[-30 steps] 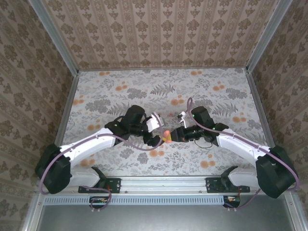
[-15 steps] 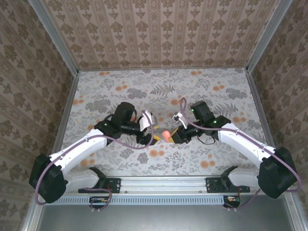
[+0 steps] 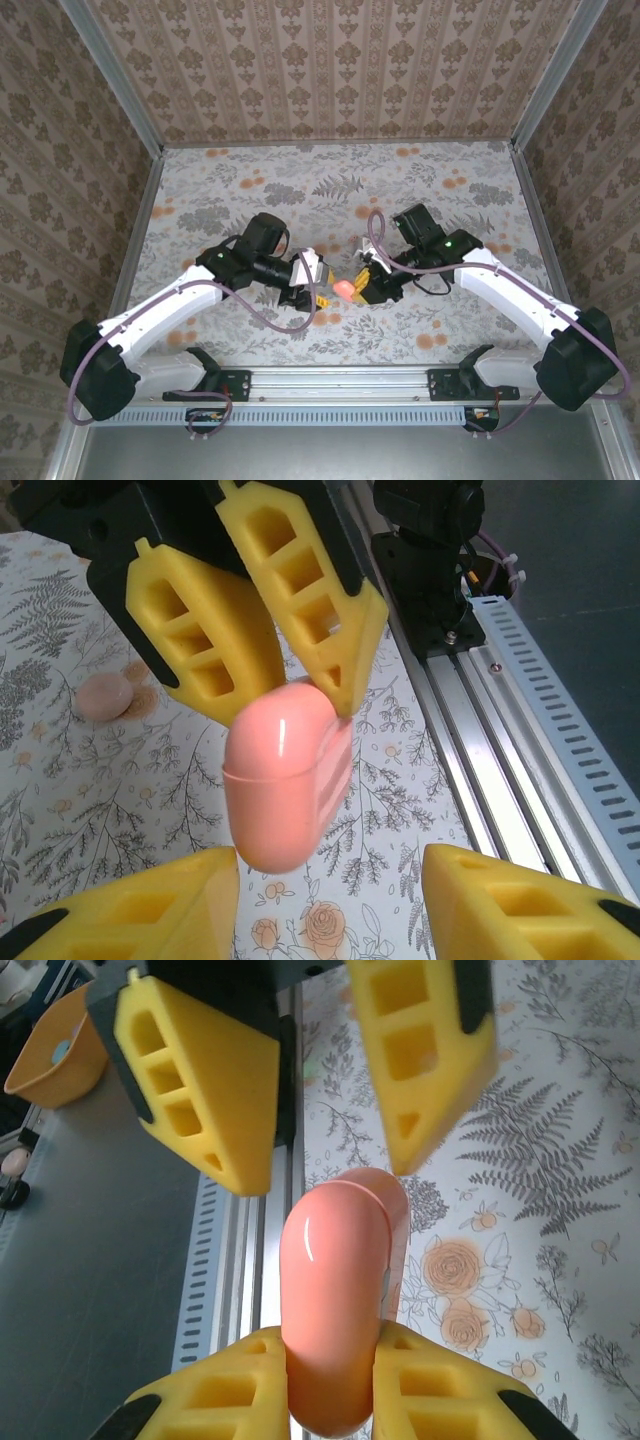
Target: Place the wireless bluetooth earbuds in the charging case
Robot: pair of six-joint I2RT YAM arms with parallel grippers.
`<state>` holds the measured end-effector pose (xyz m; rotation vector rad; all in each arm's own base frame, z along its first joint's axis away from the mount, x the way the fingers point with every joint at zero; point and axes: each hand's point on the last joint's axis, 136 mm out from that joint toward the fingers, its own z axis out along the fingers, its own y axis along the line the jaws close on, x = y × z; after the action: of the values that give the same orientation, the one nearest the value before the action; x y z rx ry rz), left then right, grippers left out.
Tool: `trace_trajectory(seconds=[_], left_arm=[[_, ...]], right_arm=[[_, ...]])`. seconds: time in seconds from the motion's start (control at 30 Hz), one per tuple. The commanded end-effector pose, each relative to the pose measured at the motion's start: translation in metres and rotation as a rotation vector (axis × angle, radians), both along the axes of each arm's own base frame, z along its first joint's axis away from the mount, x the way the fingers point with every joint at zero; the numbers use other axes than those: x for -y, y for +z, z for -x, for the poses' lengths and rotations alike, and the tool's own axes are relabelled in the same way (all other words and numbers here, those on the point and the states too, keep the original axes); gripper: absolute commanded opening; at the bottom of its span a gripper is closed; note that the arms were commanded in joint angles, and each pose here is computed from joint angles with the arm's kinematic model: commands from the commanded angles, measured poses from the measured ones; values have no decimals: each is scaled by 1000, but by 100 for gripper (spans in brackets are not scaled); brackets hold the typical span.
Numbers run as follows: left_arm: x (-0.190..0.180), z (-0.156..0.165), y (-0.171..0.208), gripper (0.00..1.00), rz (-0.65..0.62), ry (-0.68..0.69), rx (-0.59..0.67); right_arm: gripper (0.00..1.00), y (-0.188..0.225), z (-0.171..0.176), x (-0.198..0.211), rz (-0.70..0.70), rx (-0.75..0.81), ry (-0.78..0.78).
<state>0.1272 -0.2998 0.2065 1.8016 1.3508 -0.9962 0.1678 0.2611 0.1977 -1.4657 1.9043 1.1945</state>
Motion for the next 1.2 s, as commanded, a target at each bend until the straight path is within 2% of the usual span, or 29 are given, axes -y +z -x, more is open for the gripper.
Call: trace_trajectory(seconds=[0.0,0.3,0.6,0.87,0.97,1.03,1.07,1.17], left_arm=[[3,6,8,51,33,-49,27],[9,11,13,47,40,-104,-33],[8,19,15,34,44,-143,-53],[7,20,15,16,37,-151,-40],[6,19,14,15,32,-138,-33],[6,13,13,15,47,-102,-27],[5,10,13,15,64,-77,-28],[7,-2,14,15,120,2,-17]], right_arm=[[19,14,9,-7,-42,44,80],[19,14,11,-12,-18,81,104],[19,17,8,-16,-27,94,110],[19,19,6,-17,-37,118,104],[20,18,-1,-14,-12,154,53],[25,20,-5,-9,-3,196,13],[33,22,-8,-6,-5,227,-15],[45,30,-18,4,-31,310,-110]])
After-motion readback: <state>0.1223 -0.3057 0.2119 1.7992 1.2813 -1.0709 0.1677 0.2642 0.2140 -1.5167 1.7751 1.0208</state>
